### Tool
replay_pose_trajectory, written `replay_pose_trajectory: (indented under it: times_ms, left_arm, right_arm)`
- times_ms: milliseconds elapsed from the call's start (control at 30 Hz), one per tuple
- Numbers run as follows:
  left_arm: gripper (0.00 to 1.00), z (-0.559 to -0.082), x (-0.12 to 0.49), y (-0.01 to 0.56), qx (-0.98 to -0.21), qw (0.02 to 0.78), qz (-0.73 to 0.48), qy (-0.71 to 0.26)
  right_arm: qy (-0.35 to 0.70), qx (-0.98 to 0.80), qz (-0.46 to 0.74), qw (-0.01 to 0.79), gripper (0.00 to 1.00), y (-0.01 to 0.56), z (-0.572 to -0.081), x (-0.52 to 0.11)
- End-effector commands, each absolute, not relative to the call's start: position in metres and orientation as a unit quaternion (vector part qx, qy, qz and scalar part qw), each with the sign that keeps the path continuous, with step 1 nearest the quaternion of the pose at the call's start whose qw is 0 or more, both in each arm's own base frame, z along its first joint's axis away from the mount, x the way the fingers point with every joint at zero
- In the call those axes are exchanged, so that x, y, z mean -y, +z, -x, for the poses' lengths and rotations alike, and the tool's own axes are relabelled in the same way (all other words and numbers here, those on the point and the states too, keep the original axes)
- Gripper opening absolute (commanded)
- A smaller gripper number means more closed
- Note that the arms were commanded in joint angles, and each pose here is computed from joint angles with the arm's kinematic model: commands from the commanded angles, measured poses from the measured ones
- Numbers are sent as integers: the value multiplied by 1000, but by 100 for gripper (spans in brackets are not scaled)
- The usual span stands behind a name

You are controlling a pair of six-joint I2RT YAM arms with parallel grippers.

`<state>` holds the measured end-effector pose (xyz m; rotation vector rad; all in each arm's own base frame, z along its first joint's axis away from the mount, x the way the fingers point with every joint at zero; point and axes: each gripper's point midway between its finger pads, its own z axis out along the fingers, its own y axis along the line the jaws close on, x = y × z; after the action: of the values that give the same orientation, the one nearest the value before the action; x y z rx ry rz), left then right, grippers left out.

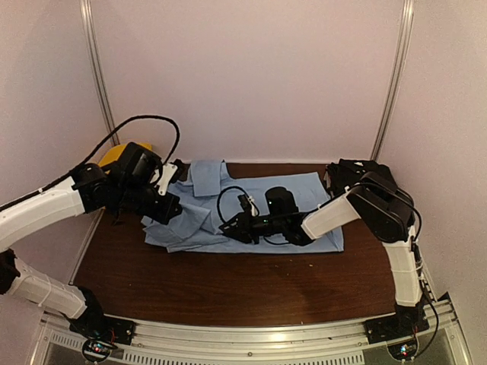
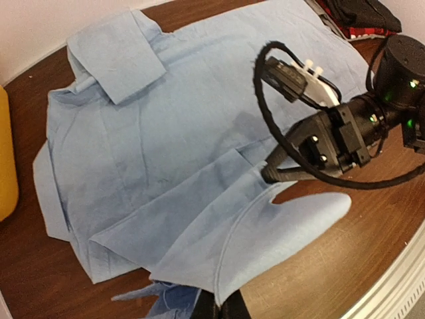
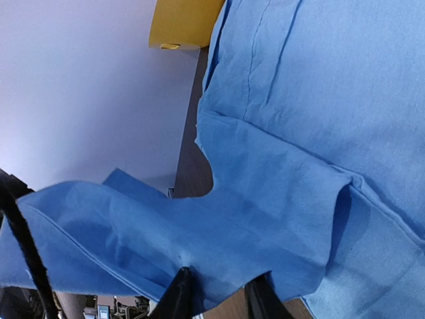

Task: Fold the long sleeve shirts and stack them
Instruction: Pass from the right arm to the left, then place the sleeve of the 1/3-folded shirt.

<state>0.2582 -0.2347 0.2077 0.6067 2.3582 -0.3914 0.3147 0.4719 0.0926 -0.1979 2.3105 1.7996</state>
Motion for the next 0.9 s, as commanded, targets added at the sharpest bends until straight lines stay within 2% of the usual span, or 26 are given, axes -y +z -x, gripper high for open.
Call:
replay_pose_trajectory:
  times_ms: [0,167,367,567,700,867]
  left_arm:
    - [0,-296,214,239,-894,370,-235,-94]
    - [0,-333,216,270,-880,403,-244,-61]
    - [0,-382,210,290,-874,428,-231,5]
    - [0,-431,199,313,-864,454,-212,53]
    - [0,-451,207,307,-858,456,-229,66]
    - [0,-459,217,272,-870,422,-249,63]
  right_arm:
    - [619,-769,92,131,35,126,-320,-466]
    - [621,-765,97,143,47,139,-323,-458]
    - [601,-777,88,166,52,139,-332,-434]
    - [586,-785,76,185,61,134,-339,-408]
    - [576,-792,76,188,61,129,-338,-400]
    - [567,-799,72,187,62,119,-335,-393]
